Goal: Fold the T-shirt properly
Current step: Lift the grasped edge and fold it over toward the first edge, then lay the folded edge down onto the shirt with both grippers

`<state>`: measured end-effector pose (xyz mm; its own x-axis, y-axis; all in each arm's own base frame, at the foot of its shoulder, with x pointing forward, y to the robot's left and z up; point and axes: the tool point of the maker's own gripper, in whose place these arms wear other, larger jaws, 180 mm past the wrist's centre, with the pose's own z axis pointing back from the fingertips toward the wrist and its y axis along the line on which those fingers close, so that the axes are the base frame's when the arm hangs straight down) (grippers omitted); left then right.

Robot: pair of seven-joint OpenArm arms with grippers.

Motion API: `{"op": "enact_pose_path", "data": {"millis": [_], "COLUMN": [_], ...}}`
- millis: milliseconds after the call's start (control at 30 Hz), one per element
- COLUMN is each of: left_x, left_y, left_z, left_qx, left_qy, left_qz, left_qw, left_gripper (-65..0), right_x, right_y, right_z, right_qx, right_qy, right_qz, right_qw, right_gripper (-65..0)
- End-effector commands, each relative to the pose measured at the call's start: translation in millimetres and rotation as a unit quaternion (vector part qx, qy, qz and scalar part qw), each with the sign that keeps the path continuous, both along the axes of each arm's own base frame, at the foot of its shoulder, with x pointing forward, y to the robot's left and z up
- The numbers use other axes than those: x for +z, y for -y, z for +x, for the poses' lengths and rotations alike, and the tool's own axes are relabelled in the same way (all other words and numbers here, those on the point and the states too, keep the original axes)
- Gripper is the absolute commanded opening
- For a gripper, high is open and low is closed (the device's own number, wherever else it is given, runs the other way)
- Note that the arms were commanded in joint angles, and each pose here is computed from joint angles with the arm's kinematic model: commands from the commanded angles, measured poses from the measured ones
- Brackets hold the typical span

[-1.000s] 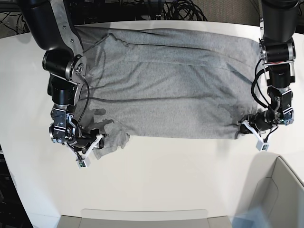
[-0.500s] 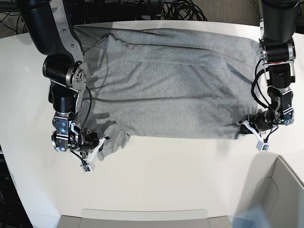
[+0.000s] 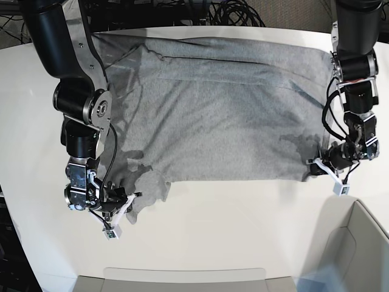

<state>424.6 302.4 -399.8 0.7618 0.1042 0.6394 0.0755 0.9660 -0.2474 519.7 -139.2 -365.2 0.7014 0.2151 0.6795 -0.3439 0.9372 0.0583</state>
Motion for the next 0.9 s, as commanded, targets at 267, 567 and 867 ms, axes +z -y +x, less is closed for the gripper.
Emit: {"op": "enact_pose_path", "data": {"millis": [267,567,867], "left_x": [58.5,46.0,38.8], "left_y": [-14.4,-30.7,-37.8], "left_z": [4.6,-30.4,-52.0], "left_qx": [-0.039,-0.018,-0.013], "left_qy": [0.063,0.048,0.035], "left_qz": [0.076,0.082,0.092], "left_qw": [0.994,0.995,0.995], "left_gripper": [-65.0,-65.0,-65.0], "right_x": [55.3,52.1,52.9], "right_y": [8.3,-21.8,-17.4], "right_z": [21.6,-18.1,-57.2], "right_qx": [0.019,0.074,0.103], "right_qy": [0.064,0.082,0.073], "right_qz": [-0.084,-0.182,-0.206], "right_qw": [0.9942,0.977,0.9703], "right_gripper": [-65.0,-65.0,-65.0]}}
